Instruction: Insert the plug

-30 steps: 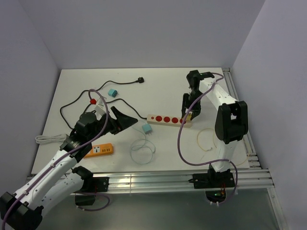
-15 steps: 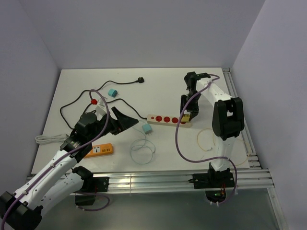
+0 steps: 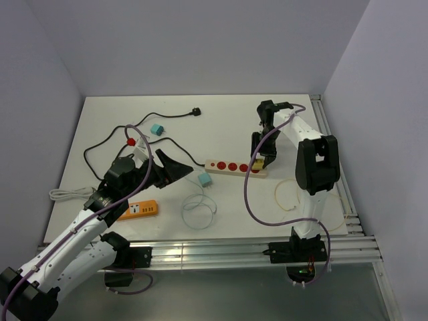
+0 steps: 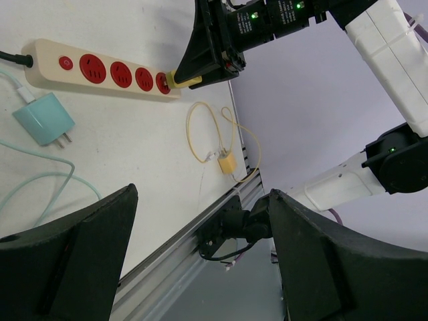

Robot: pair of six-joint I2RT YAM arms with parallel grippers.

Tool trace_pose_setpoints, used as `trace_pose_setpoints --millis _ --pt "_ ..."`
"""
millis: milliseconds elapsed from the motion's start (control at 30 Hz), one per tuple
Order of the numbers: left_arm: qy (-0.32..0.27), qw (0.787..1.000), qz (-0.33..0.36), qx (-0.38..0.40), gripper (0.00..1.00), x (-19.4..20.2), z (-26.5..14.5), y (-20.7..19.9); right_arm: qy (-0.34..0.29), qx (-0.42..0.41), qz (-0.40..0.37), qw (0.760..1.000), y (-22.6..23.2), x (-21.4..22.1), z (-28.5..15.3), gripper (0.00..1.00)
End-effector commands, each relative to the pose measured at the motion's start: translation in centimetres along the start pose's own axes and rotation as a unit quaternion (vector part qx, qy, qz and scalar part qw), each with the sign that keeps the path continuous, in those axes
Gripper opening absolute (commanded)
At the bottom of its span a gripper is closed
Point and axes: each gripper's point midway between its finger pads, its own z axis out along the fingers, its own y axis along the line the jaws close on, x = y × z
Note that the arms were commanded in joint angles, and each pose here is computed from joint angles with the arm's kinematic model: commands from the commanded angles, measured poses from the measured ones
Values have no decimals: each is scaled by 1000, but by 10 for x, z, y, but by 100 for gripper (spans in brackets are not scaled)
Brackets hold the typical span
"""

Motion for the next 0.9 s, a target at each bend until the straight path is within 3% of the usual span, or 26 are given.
trace_pose_setpoints --millis 0,700,867 --pt "-10 999 20 34 84 -9 -4 -24 -1 6 -10 1000 -1 3 7 0" --pt "-10 999 25 34 84 -10 -5 -25 -8 14 -9 1000 -2 10 -3 0" --pt "-13 999 30 24 84 -10 -1 -18 -28 -44 -26 998 27 18 -29 0"
